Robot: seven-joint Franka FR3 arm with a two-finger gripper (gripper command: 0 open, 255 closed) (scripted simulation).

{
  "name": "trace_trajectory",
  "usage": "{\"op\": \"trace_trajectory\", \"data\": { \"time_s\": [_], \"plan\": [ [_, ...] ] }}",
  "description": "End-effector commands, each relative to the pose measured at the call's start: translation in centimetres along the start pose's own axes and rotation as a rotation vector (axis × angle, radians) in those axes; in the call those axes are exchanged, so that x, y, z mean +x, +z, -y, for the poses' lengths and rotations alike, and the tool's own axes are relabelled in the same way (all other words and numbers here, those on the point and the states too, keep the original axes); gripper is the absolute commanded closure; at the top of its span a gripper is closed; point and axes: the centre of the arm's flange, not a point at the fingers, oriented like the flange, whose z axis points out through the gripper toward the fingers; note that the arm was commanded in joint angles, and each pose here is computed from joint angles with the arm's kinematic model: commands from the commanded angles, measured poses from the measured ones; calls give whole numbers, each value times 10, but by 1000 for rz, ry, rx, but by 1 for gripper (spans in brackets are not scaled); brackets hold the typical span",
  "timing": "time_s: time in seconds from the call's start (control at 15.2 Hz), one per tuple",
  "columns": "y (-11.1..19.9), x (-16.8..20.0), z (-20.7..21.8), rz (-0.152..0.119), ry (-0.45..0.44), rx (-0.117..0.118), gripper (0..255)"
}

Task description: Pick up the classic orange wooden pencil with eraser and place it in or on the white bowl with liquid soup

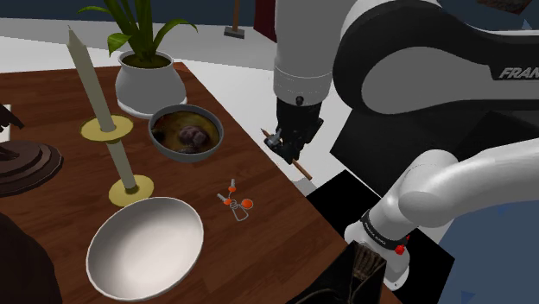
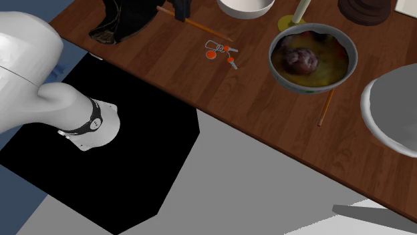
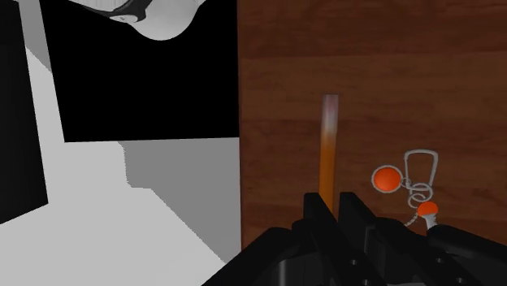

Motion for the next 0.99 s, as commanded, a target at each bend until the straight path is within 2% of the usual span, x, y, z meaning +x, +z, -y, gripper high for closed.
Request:
{"op": "trace_trajectory", "data": {
  "time_s": [0.0,0.92],
  "plan": [
    [-5,12,4,0,0,0,255],
    [-38,177,81,0,0,0,255]
  ]
}}
